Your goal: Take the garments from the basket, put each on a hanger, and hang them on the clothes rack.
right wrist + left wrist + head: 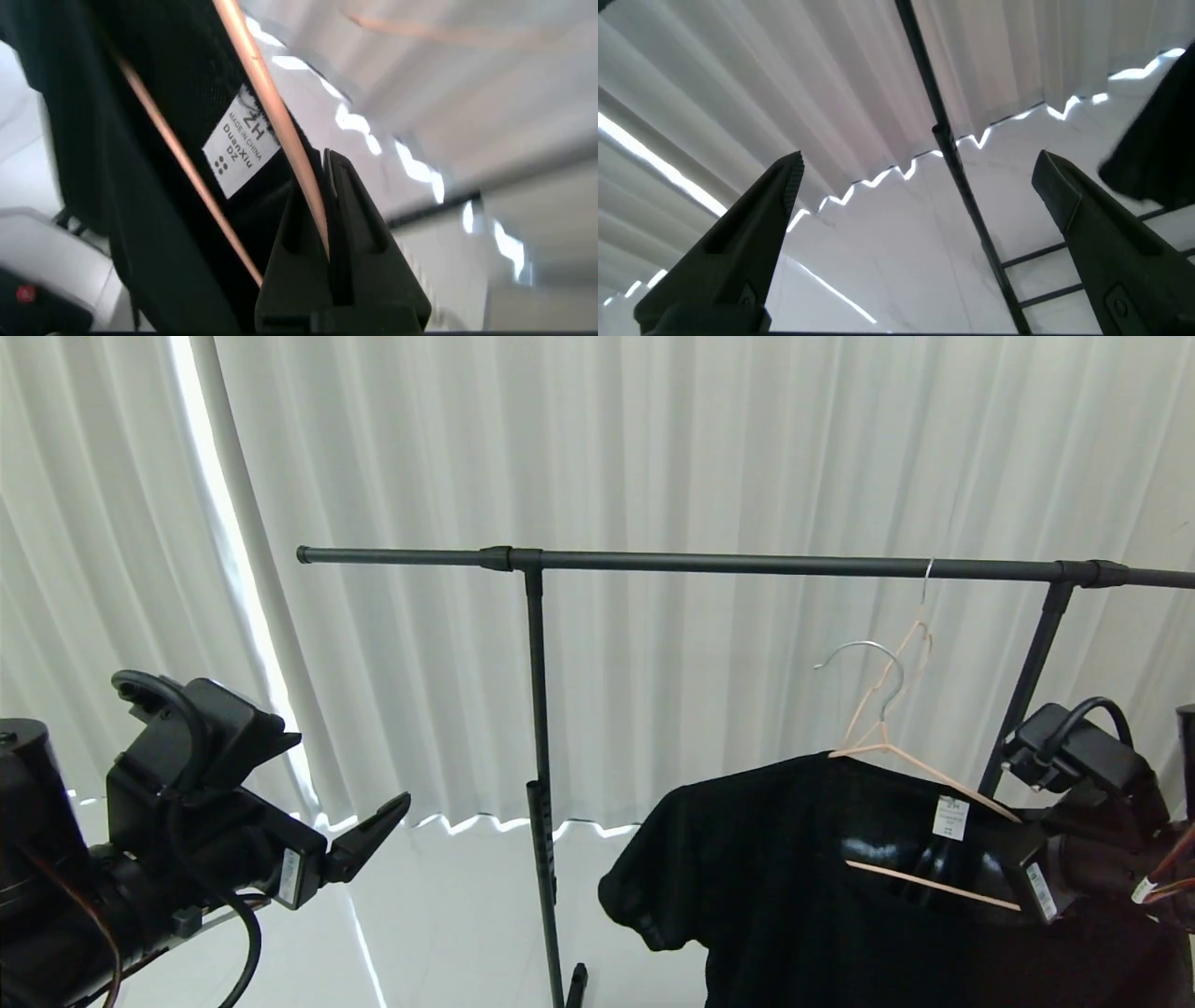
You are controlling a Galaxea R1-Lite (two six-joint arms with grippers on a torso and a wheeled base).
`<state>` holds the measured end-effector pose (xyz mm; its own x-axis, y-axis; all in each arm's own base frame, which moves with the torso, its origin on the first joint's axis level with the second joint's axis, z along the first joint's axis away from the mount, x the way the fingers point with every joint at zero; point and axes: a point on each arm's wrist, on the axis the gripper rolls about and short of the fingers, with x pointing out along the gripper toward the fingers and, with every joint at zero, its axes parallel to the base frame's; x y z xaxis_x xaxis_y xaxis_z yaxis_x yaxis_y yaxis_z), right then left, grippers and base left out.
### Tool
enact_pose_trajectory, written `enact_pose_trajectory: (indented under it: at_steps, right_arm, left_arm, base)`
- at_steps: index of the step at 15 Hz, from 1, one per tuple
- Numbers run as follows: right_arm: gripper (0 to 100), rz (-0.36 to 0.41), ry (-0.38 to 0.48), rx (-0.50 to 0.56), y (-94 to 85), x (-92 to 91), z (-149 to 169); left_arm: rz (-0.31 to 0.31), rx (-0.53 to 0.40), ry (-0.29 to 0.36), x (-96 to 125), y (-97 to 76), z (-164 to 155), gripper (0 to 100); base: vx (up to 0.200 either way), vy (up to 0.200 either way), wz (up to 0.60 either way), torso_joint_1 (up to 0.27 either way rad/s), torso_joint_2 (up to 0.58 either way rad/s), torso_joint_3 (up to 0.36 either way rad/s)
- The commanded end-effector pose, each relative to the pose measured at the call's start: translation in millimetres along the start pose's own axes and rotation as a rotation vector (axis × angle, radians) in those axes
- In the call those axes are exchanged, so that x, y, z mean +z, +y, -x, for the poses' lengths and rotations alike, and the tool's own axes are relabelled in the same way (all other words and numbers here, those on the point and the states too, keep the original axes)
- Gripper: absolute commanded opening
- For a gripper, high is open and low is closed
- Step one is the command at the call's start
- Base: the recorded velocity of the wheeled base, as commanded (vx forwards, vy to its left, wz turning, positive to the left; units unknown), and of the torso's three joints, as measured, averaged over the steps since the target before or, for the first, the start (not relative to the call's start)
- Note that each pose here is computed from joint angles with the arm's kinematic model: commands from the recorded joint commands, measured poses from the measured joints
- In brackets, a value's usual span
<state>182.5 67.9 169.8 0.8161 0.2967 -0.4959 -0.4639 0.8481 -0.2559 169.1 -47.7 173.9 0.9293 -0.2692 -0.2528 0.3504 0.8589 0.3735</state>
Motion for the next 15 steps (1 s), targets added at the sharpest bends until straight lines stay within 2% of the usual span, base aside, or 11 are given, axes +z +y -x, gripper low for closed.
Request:
enact_pose_trajectory:
  at_steps: [1,4,6,9,10,13,15]
  right_arm:
    - [0,-0.055,0.033,-0.052,-1.8,2.0,-3.0]
    - [0,-0.178,0.094,-0.142,-7.8,14.0,-1.6]
    - [0,-0.225,0.127,-0.166,-11.9,24.2,8.0]
    - [0,-0.251,0.164,-0.180,-18.5,43.9,30.9]
    - [0,-0.259,0.187,-0.177,-22.1,55.6,44.3]
    - [0,-0.320,0.242,-0.173,-30.1,83.0,68.4]
    - [0,-0.367,0.254,-0.177,-33.1,94.7,73.7]
  left_arm:
    - [-0.002,-0.003,0.005,-1.2,-0.6,-0.2,100]
    - [-0.004,-0.007,0.019,-4.2,-1.8,-1.5,100]
    - [-0.003,-0.008,0.029,-6.0,-2.3,-2.2,100]
    - [-0.003,-0.009,0.032,-6.6,-2.5,-2.4,100]
    - [-0.003,-0.014,0.043,-8.8,-3.4,-3.8,100]
    - [-0.003,-0.017,0.050,-9.5,-3.7,-5.7,100]
    - [-0.003,-0.018,0.053,-10.1,-3.9,-5.9,100]
  base:
    - [0.000,0.000,0.00,0.000,0.00,0.000]
    - [0.000,0.000,0.00,0.000,0.00,0.000]
    - [0.000,0.000,0.00,0.000,0.00,0.000]
    - [0.000,0.000,0.00,0.000,0.00,0.000]
    - [0.000,0.000,0.00,0.000,0.00,0.000]
    - [0.000,0.000,0.00,0.000,0.00,0.000]
    - [0.000,0.000,0.00,0.000,0.00,0.000]
